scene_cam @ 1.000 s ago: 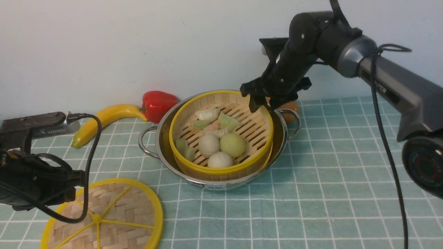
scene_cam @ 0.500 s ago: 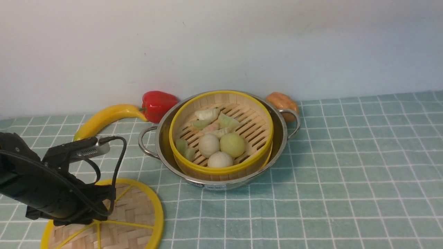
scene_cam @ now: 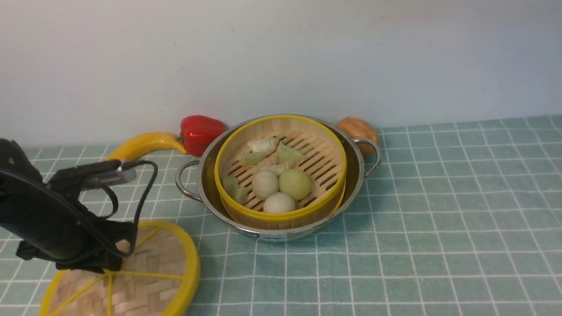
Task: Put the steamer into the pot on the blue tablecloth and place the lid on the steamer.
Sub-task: 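Grasp the bamboo steamer lid lying on the table by its centre knob, then place the yellow bamboo steamer lid onto the steamer in the pot with the left gripper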
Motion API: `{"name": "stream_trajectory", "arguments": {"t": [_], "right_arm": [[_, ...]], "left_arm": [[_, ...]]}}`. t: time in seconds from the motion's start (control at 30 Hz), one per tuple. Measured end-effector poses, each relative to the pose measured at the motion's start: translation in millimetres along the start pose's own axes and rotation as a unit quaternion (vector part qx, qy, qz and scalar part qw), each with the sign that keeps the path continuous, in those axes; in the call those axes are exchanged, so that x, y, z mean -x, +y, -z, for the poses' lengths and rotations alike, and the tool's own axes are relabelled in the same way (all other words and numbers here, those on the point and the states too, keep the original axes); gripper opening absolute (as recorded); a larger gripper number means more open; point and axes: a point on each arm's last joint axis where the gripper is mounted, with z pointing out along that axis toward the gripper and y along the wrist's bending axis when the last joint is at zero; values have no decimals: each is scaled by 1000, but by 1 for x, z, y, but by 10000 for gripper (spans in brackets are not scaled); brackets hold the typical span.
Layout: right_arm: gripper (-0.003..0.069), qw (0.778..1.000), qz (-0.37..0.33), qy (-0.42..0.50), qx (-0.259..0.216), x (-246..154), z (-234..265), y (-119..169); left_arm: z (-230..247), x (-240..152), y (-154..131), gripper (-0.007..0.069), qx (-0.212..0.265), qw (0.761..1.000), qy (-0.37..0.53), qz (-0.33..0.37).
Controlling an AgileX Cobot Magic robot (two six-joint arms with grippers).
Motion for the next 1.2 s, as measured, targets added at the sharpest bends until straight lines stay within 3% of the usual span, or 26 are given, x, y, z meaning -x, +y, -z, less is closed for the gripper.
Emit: {"name": "stream_trajectory", "arguments": {"t": [0.2,0.27,0.33,0.43,0.47,0.53,0.57,0.7,0.9,1.2], "right_arm": [[488,996,35,-35,-70,6,44,-9],[488,994,46,-43,-95,4,65,-12],[488,991,53,-48,-112,0,86,-15],[488,989,59,-46,-126,-17,121,-17],[488,989,60,-46,-127,-18,123,-17],[488,989,59,-42,-128,-35,149,-18],[488,989,58,-35,-128,-41,150,-19],[488,991,33,-13,-131,-89,184,-24],[488,991,6,-26,-129,-131,224,-28],[488,990,-26,-78,-118,-149,266,-27]], "left_arm": [[88,19,13,117,143,989,-36,-7],[111,26,12,117,159,985,-58,-5],[128,33,2,117,152,985,-81,-17],[143,50,-40,117,85,985,-125,-81],[144,51,-43,117,83,984,-129,-85],[139,65,-90,117,33,977,-149,-146],[135,67,-94,117,29,977,-147,-150],[93,93,-178,117,-13,960,-146,-240],[36,117,-226,117,-16,954,-118,-276],[8,140,-235,117,6,952,-122,-281]]}}
